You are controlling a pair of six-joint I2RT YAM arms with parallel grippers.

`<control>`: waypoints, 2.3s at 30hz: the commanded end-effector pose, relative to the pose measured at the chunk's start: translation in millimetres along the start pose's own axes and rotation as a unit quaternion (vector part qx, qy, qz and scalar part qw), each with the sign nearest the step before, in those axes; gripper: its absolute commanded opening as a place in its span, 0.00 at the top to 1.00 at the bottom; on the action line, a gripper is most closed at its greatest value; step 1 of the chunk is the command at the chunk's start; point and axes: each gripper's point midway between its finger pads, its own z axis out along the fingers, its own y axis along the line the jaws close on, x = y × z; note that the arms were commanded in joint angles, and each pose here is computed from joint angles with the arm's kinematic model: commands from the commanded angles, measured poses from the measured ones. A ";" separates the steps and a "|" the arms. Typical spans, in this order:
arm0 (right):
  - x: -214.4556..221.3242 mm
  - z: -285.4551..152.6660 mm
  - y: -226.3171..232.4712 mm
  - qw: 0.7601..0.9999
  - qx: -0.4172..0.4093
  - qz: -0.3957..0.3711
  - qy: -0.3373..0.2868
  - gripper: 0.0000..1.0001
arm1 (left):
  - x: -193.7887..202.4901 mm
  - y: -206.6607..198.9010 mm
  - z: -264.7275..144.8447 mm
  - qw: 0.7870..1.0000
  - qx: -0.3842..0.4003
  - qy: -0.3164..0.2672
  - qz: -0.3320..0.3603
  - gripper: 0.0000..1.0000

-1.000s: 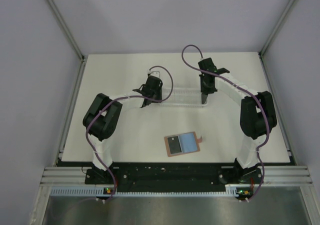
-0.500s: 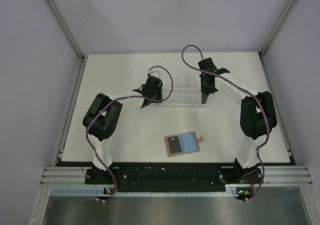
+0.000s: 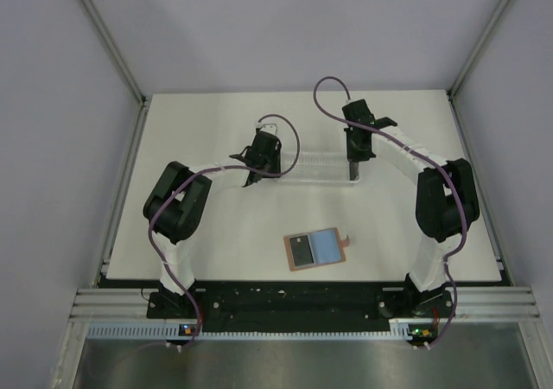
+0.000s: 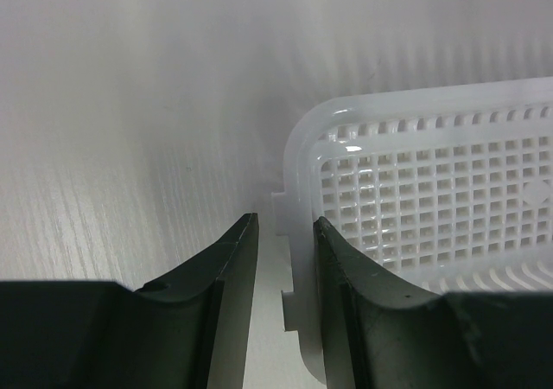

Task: Put the credit cards into the card holder
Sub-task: Pick up the credit card from the storage box, then turn over the card holder at the center of the board.

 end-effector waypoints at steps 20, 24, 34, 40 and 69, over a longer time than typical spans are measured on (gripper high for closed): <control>-35.1 -58.0 9.2 0.996 -0.056 0.012 -0.069 1.00 | -17.2 5.6 -9.9 1.000 -0.008 -0.025 -0.002 0.62; -34.9 -57.6 6.9 0.996 -0.052 0.002 -0.071 1.00 | -18.1 4.9 -10.0 1.000 -0.006 -0.026 -0.002 0.62; -38.6 -85.5 19.4 0.984 -0.122 0.014 -0.132 1.00 | -28.7 1.8 -20.6 0.999 0.000 -0.040 -0.006 0.53; -40.8 -113.7 22.5 0.973 -0.159 0.027 -0.163 1.00 | -39.3 -3.4 -36.7 0.998 0.014 -0.055 -0.014 0.42; 127.7 -161.2 66.3 0.910 -0.381 0.127 -0.098 1.00 | 45.8 -52.0 -224.1 0.974 0.199 -0.099 -0.038 0.58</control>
